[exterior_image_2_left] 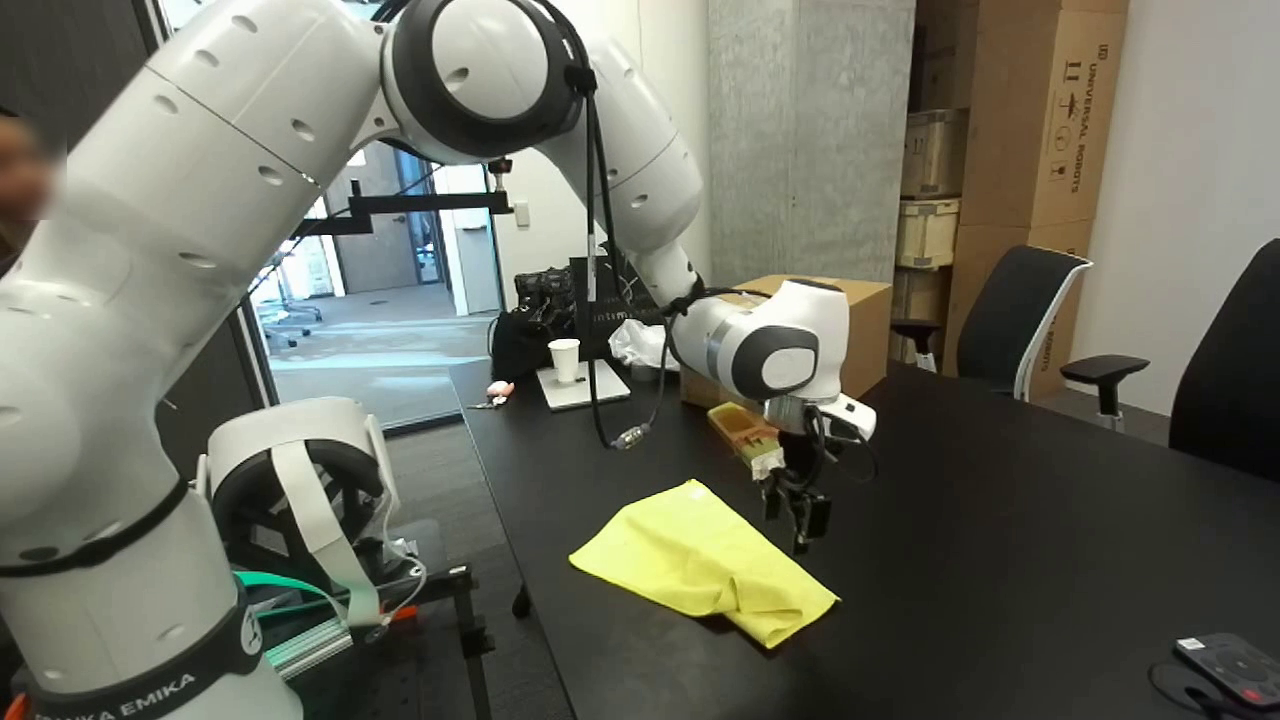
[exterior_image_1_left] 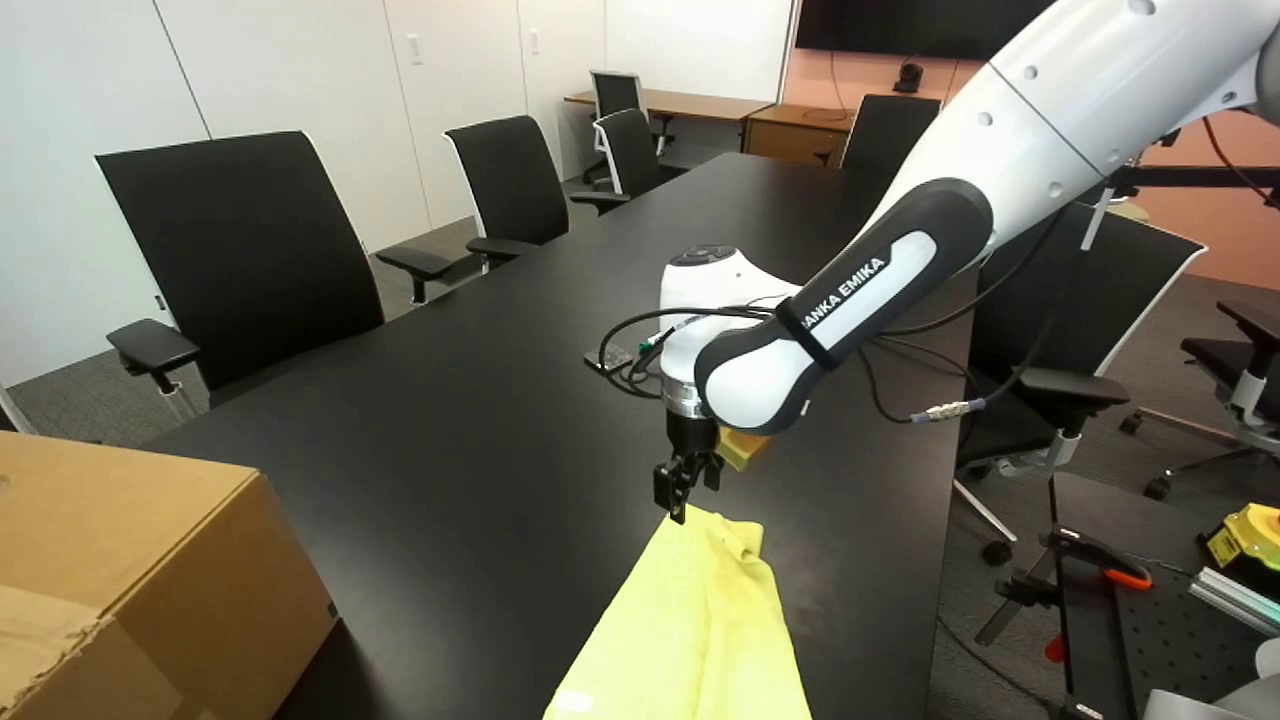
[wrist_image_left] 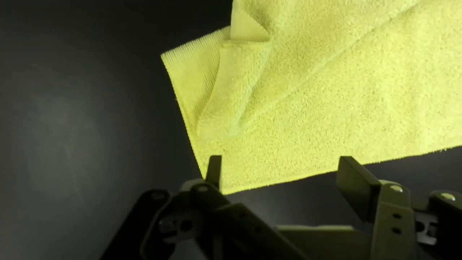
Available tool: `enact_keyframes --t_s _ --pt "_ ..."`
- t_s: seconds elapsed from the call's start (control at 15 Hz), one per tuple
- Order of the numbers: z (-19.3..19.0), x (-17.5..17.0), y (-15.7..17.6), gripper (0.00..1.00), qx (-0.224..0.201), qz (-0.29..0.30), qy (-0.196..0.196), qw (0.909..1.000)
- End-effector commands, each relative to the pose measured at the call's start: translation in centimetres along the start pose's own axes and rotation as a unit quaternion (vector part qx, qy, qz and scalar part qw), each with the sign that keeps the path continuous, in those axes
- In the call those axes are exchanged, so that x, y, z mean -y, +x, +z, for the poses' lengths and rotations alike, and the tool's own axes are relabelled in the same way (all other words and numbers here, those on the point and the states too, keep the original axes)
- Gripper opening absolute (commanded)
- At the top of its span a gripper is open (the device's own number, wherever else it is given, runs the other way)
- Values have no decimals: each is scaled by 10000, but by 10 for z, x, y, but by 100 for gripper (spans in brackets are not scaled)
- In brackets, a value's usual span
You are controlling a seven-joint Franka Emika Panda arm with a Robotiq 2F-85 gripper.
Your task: Fold the towel in half
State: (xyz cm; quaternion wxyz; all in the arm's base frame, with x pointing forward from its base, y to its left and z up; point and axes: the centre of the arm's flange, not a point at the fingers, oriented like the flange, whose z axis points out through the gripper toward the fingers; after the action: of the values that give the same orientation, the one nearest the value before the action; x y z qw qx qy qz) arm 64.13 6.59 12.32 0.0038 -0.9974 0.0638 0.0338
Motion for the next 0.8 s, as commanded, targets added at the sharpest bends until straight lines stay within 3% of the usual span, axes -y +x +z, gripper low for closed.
enact_keyframes --t_s 0.0,0.33,0.73 --pt "3 9 -44 100 698 -230 -82 9973" --pt "30 46 -111 100 1349 -784 -215 9875" --pt "68 93 -153 100 1300 -1209 -204 9839"
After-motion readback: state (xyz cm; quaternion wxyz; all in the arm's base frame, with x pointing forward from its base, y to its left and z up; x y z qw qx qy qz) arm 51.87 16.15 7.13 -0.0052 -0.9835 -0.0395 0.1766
